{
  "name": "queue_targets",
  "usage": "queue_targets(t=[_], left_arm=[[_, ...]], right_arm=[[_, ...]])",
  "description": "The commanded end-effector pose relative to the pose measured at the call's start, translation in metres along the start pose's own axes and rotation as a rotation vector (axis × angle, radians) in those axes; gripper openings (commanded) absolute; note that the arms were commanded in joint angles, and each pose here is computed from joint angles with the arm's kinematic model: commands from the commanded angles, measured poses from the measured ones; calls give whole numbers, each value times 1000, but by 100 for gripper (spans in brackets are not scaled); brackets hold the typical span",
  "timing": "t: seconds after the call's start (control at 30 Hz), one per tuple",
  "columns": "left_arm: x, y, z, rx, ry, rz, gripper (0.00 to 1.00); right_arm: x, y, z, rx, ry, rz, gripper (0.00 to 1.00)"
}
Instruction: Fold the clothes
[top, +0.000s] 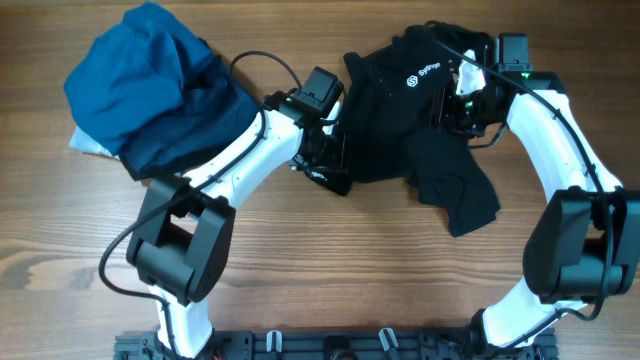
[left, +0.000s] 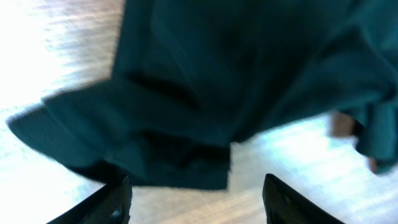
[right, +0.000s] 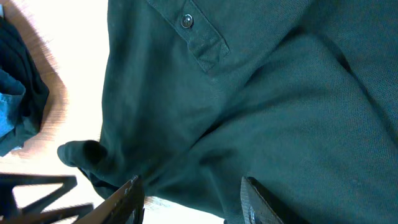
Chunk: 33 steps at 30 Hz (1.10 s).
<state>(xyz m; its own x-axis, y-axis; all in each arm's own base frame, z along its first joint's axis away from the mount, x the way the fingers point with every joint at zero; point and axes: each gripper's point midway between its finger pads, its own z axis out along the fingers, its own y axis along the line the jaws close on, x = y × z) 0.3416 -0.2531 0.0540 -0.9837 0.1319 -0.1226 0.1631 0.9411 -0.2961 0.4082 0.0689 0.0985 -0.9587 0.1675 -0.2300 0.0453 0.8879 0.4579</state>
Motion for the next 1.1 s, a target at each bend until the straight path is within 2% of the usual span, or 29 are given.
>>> queue_targets(t=[0.0, 0.23, 0.3, 0.37, 0.4, 0.5, 0.6, 0.63, 0.67, 0.73, 0.77, 0.87, 1.03, 1.07], left_arm=[[-12, 6, 12, -42, -40, 14, 61], [-15, 8, 30, -48, -36, 21, 47], [-20, -5, 31, 12, -55, 34, 36], [-23, -32, 29, 140, -59, 60, 11], [-21, -43, 28, 197, -47, 72, 4], [-3, -73, 22, 324, 21, 102, 4], [22, -78, 26, 301, 103, 107, 5], [29, -78, 27, 290, 129, 105, 10], [35, -77, 27, 281, 149, 101, 11], [42, -74, 28, 263, 176, 93, 4], [43, -71, 28, 247, 179, 89, 4], [31, -56, 12, 178, 126, 71, 4], [-16, -14, -57, 28, -108, 21, 4], [-25, -3, -76, 1, -169, 6, 4]], right_arm=[[-3, 1, -11, 16, -31, 3, 50], [-4, 0, -11, 28, -35, 2, 51], [-4, 0, -11, 27, -36, 1, 51], [-5, 0, -11, 27, -39, 0, 51], [-6, 0, -11, 27, -40, -1, 51], [-7, 0, -11, 26, -45, -3, 51], [-8, -1, -11, 32, -49, -4, 51], [-8, -2, -11, 38, -50, -3, 51], [-8, -3, -11, 45, -51, -3, 51], [-8, -4, -11, 52, -52, -3, 51], [-8, -6, -11, 60, -54, 2, 51], [-8, -23, -14, 151, -65, 77, 51], [10, -59, -28, 211, -2, 224, 52], [16, -70, -32, 229, 16, 259, 56]])
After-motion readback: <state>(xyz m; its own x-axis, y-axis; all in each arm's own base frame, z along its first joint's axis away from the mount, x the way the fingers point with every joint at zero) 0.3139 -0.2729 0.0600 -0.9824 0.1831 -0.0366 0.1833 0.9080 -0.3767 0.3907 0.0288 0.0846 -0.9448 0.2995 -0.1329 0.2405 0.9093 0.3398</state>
